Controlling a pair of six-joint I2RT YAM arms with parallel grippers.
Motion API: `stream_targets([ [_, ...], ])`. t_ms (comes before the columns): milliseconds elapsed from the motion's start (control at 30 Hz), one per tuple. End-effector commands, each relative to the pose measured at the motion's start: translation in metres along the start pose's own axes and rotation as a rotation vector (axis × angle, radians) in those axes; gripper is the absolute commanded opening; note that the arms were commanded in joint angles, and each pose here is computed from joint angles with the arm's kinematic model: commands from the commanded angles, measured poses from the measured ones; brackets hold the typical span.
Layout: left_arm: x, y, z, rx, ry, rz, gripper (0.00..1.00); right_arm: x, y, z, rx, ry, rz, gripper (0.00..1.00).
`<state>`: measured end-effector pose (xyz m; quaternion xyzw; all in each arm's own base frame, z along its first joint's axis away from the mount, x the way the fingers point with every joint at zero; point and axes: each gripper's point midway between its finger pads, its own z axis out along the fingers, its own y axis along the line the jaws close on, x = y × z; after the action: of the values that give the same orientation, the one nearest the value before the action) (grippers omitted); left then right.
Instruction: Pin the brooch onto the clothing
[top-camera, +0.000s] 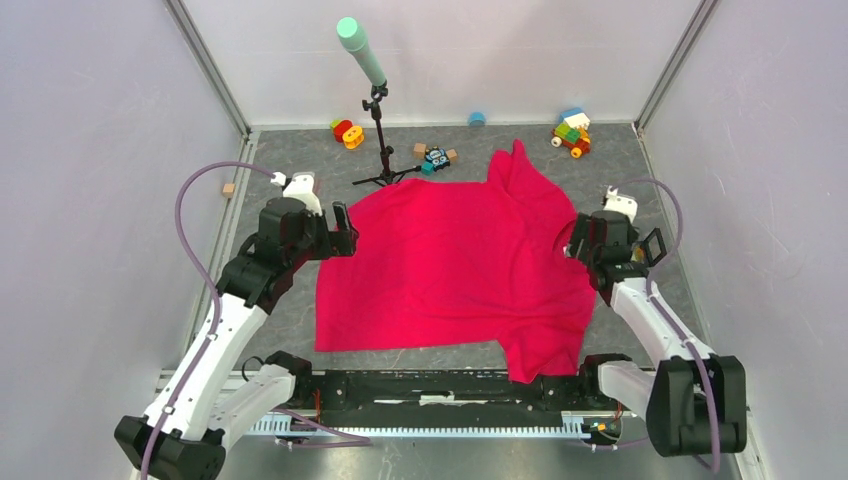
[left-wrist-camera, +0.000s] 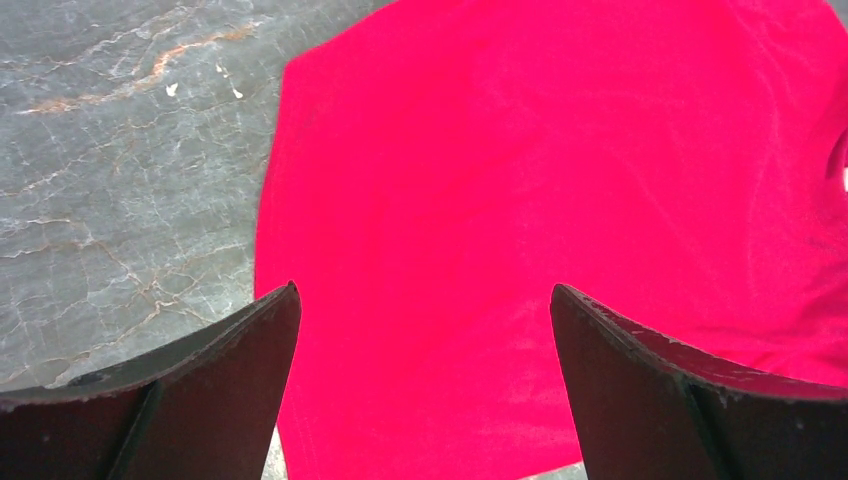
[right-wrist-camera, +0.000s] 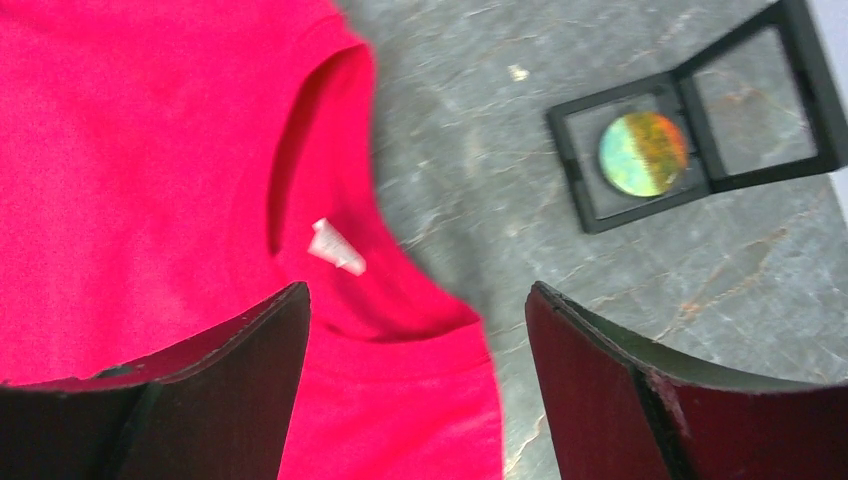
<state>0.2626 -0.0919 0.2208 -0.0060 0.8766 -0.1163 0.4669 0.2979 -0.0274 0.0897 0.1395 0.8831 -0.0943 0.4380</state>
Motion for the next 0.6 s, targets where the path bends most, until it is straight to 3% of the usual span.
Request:
stream_targets([
  [0, -0.007, 0.0, 0.006, 0.018, -0.028, 0.034, 1.0, -0.024, -0.028, 0.021, 0.081, -0.08, 0.085, 0.81],
  [267, -0.003, 0.03, 0.011, -0.14, -0.015, 0.062, 1.0, -0.028, -0.071, 0.057, 0.21, -0.069, 0.138, 0.76],
  [567, 0.003, 0.033, 0.023, -0.136, 0.034, 0.043, 1.0, -0.037, -0.097, 0.077, 0.242, -0.045, 0.195, 0.72],
])
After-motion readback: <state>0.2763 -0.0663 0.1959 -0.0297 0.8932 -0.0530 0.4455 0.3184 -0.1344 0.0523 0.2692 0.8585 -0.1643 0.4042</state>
